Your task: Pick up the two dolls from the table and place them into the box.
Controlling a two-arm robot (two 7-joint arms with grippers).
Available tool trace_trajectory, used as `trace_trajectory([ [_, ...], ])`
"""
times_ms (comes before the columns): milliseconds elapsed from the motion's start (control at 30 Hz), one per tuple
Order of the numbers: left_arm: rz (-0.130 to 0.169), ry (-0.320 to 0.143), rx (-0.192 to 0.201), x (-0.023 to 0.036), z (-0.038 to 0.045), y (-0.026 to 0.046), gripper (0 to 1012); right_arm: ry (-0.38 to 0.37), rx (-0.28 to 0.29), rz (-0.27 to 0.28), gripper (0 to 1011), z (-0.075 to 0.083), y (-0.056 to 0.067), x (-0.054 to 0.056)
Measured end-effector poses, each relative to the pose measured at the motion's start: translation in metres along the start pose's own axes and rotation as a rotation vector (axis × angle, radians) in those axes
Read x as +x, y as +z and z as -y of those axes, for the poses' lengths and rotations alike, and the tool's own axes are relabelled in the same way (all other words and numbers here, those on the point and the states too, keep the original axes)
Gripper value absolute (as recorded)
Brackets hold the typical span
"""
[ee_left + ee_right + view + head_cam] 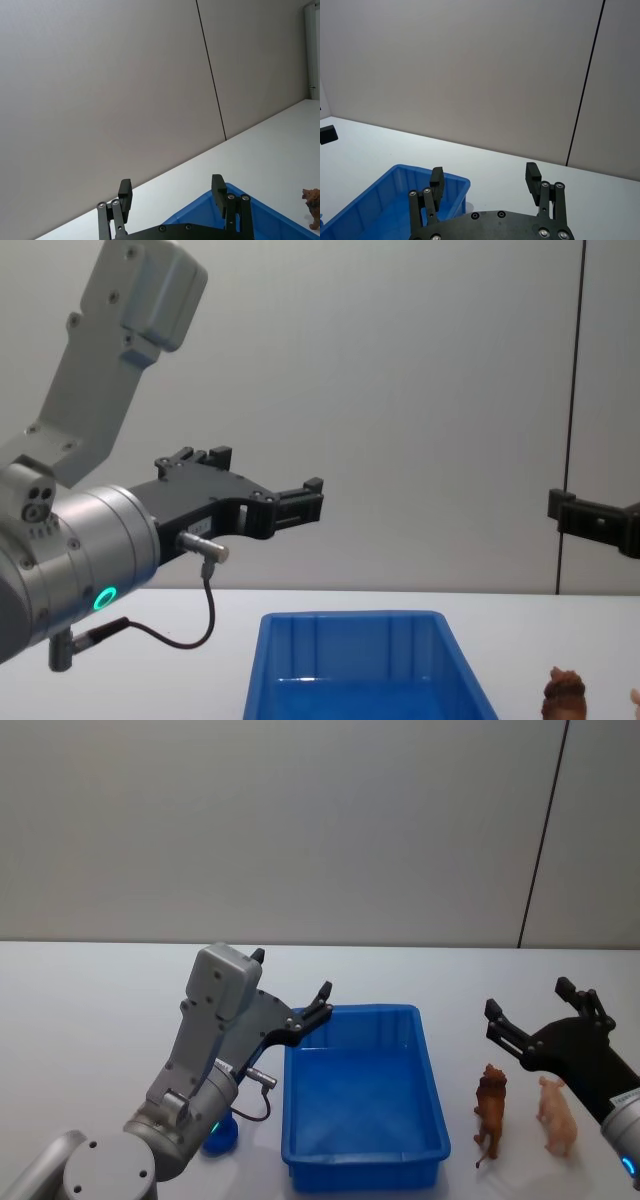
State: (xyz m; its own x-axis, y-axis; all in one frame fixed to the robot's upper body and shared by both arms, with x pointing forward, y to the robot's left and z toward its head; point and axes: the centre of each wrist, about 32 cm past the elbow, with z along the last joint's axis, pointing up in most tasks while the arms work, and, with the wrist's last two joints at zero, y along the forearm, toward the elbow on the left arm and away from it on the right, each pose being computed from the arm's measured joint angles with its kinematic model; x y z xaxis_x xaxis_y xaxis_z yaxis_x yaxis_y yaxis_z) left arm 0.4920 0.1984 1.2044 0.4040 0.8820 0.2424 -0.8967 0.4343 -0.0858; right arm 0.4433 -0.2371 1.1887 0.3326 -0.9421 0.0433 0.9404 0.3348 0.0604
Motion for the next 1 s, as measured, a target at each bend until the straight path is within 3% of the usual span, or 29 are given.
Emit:
trace_trajectory([
  [433, 0.0, 0.0, 0.0, 0.0, 0.0, 0.0, 1001, -0.006, -0.027, -0.004, 1001, 0.0, -0.002, 0.003],
  [1000, 0.0, 0.0, 0.0, 0.0, 0.0, 0.0, 1000, -0.071, -0.201, 0.002, 1001, 0.006, -0.019, 0.017],
])
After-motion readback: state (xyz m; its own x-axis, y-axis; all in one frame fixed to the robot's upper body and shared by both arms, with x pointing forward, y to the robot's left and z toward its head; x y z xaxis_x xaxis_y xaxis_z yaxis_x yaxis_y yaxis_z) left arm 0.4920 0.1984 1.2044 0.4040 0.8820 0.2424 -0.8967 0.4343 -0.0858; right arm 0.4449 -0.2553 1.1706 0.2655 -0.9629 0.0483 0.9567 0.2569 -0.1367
